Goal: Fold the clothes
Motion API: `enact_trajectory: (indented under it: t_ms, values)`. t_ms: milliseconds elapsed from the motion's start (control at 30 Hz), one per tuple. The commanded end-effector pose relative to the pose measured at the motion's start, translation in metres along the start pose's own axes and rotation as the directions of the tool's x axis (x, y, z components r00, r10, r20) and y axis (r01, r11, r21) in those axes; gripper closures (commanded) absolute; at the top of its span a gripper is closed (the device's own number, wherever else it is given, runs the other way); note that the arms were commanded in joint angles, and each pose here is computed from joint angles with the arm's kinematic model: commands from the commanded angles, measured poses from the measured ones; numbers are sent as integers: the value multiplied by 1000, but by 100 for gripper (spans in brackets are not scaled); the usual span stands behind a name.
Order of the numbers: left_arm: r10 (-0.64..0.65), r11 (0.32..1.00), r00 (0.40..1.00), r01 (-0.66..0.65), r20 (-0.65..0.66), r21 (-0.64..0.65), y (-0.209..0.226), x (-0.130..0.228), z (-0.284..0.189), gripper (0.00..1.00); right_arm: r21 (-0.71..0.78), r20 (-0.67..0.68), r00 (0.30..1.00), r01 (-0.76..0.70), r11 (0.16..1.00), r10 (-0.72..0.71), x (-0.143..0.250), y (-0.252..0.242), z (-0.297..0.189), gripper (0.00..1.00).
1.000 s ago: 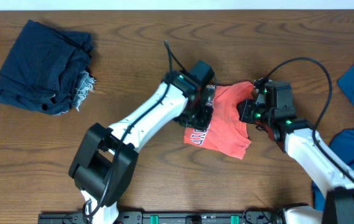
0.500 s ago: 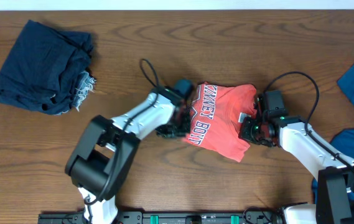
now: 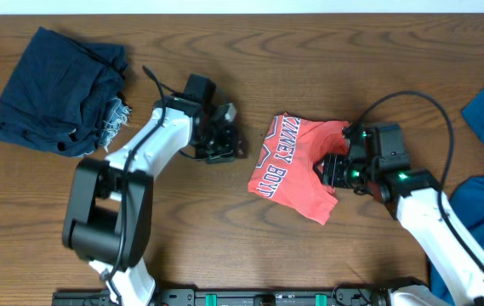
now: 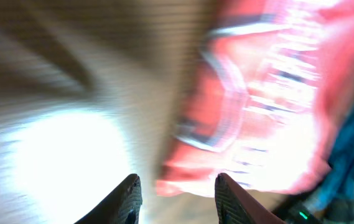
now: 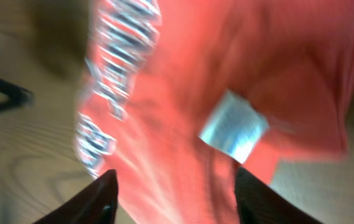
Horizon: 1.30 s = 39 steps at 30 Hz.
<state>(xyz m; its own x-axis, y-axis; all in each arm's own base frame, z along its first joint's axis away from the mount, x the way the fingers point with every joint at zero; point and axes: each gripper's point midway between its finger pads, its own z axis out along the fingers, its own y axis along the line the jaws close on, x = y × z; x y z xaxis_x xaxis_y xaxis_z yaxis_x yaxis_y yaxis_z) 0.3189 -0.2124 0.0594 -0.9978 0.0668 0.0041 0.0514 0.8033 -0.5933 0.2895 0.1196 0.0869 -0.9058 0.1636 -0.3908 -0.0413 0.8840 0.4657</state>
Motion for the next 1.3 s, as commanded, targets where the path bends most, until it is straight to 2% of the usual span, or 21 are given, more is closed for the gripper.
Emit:
enact_trajectory:
  t_ms: [0,33,167,367,400,467,500,533,600,667,733,833,900,1000,1033,1133,1267]
  values:
    - [150,978,989,-149,2,145,-56,10,-8,57,-51,58,996,66,997,-63,-13,13,-6,41]
    - [158,979,987,-156,-7,132,-58,13,-2,55,-42,74,995,70,997,-66,-17,12,-5,41]
    - [98,994,994,-101,-43,-52,-39,26,28,40,39,121,991,58,998,-63,-30,-3,0,40]
    - [-23,989,993,6,-114,-149,-22,48,62,41,74,136,990,31,997,-41,-38,-18,7,40]
    - [-54,983,992,33,-112,-182,-15,50,65,48,79,137,990,26,997,-37,-39,-20,8,40]
    - [-112,961,989,84,-93,-265,3,51,68,81,83,136,990,19,996,-30,-40,-24,10,40]
    - [-125,948,989,95,-83,-304,11,52,67,94,83,135,990,19,996,-30,-40,-24,12,40]
    - [-128,926,990,96,-66,-366,23,51,64,94,80,134,991,19,997,-30,-40,-24,14,36]
    - [-93,876,995,66,-34,-477,44,47,54,94,60,115,992,39,997,-45,-38,-22,19,34]
    - [-38,829,999,21,-18,-559,60,40,44,94,17,68,994,81,997,-82,-29,-16,28,36]
    - [12,831,999,-33,-42,-555,62,36,42,94,-35,15,996,92,995,-92,-18,-11,37,40]
    - [64,833,996,-84,-55,-547,62,27,37,89,-68,-45,994,93,993,-96,-5,-9,54,51]
    - [67,818,997,-71,-29,-571,66,18,29,86,-66,-78,993,89,994,-94,2,-12,64,53]
    - [61,785,998,-36,20,-618,75,0,9,83,-55,-144,986,77,996,-84,19,-17,78,64]
    - [57,786,998,-26,30,-618,75,-5,2,78,-46,-159,984,71,996,-78,23,-20,81,65]
    - [26,787,998,15,59,-616,76,-18,-21,65,-12,-193,981,19,1000,-21,31,-27,84,65]
    - [-15,793,994,80,113,-604,75,-32,-58,46,-1,-191,982,-5,1000,4,30,-28,82,50]
